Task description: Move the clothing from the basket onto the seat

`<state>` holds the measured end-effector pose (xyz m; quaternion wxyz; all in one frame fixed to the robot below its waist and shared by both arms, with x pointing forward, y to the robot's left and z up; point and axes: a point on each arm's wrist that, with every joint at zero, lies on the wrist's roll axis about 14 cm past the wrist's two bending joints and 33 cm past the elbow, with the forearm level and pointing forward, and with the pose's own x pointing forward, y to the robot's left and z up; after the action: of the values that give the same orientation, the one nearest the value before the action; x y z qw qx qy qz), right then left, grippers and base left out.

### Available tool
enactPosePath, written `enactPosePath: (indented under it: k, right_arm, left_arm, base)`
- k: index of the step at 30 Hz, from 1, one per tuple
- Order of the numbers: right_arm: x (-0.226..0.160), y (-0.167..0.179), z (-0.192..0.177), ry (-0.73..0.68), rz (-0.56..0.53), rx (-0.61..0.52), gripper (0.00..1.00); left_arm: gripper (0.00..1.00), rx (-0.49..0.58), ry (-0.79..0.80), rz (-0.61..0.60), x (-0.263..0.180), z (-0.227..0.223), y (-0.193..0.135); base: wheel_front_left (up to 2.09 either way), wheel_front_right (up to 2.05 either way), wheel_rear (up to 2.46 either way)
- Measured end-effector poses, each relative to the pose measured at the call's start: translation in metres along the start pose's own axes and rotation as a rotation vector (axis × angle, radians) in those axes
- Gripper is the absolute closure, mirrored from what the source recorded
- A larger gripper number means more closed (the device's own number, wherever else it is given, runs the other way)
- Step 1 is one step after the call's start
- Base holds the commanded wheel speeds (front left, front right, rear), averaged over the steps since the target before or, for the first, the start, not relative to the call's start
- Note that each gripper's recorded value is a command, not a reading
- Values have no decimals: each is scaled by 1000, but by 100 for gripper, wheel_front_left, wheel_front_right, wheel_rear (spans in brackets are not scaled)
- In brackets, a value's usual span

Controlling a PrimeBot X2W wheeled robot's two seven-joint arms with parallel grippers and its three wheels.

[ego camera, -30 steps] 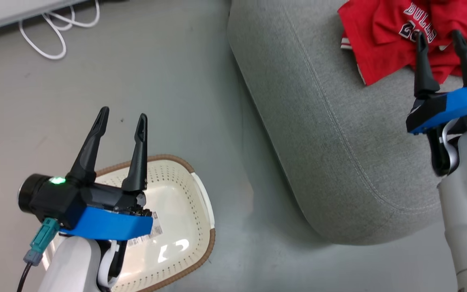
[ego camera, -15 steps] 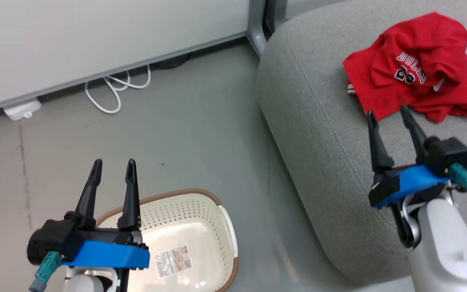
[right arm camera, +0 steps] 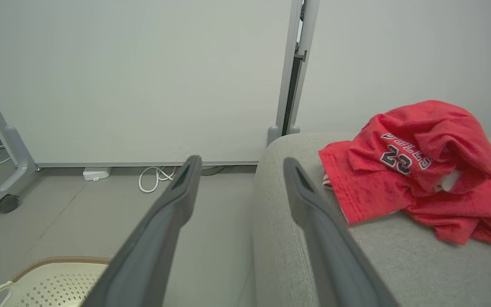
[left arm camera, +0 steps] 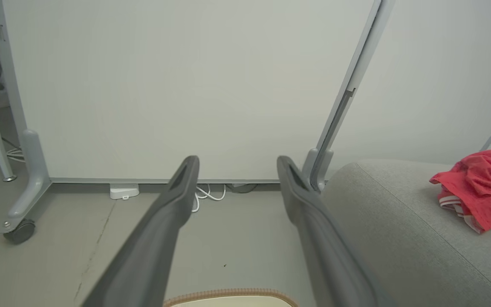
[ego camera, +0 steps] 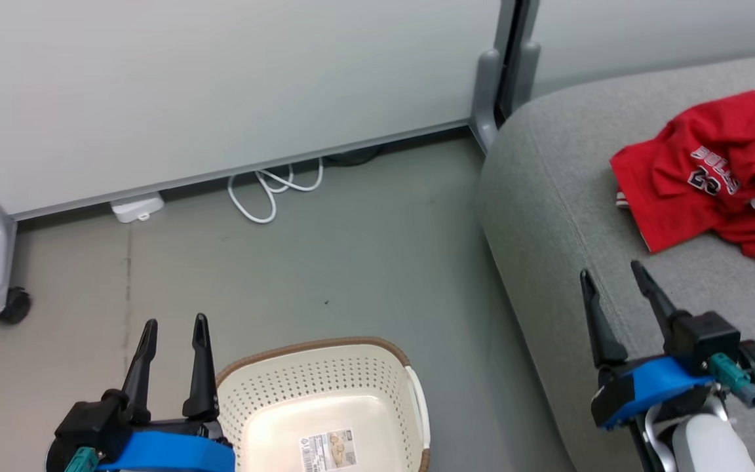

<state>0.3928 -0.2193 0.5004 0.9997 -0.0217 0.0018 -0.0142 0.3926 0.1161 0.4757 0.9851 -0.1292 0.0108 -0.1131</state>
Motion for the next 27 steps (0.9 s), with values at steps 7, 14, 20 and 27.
enactPosePath:
  k: [7,14,20,27]
  right_arm:
    - [-14,28,-1,11,72,22,0]
    - [-22,42,1,14,111,42,0]
    - [-24,49,2,13,130,59,0]
    - [-25,51,0,20,133,70,0]
  left_arm:
    - [0,7,-10,92,-27,5,25]
    - [0,5,-4,166,-49,3,43]
    - [0,1,3,189,-54,0,49]
    - [0,1,16,189,-55,-4,50]
  base:
    - [0,0,0]
    - [0,0,0]
    - [0,0,0]
    - [0,0,0]
